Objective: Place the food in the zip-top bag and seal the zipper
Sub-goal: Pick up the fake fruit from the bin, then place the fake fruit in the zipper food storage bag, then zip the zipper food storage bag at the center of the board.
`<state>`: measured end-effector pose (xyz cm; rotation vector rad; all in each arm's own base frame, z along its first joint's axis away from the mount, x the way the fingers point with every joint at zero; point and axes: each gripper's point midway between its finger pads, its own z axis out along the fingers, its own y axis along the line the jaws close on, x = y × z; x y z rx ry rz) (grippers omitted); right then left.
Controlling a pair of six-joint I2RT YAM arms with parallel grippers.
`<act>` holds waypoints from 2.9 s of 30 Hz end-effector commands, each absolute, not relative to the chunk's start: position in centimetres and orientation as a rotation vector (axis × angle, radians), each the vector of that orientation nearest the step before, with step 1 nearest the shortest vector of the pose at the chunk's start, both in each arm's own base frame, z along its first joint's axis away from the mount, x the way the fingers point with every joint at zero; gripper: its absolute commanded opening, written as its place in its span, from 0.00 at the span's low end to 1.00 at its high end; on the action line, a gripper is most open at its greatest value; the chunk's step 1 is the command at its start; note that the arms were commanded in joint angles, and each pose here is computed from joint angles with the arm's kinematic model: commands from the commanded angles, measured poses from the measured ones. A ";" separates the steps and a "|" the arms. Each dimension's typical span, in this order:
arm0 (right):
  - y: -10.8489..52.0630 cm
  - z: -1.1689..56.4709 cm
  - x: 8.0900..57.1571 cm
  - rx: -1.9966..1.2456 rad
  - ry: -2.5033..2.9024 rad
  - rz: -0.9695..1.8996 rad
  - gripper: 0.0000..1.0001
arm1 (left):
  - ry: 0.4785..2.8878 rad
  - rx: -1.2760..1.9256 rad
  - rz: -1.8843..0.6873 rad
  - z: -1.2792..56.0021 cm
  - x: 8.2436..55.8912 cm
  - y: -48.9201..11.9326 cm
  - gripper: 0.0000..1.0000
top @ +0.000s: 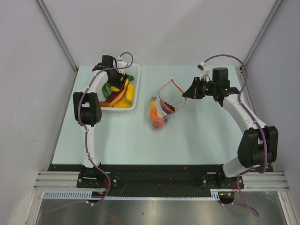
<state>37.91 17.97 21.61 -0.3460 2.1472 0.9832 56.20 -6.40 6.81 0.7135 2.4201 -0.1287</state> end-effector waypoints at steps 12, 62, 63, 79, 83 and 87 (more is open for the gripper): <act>19.7 27.4 35.4 -0.354 2.034 1.074 0.00 | 2.058 0.589 -0.381 26.8 54.2 -12.2 0.37; 21.0 28.5 32.7 -0.299 1.986 1.074 0.00 | 2.341 0.806 -0.861 25.4 32.6 -31.8 0.95; 21.0 28.6 32.5 -0.305 1.982 1.072 0.00 | 2.322 0.805 -0.857 25.9 32.8 -31.9 0.96; 21.9 27.9 30.8 -0.353 1.971 1.073 0.00 | 2.163 0.671 -0.930 29.9 39.1 -34.3 0.94; 22.1 27.9 30.9 -0.356 1.959 1.063 0.00 | 2.187 0.651 -1.040 28.7 38.4 -36.2 0.89; 22.5 28.1 31.1 -0.352 1.940 1.053 0.00 | 2.282 0.649 -1.025 25.9 37.6 -36.4 0.86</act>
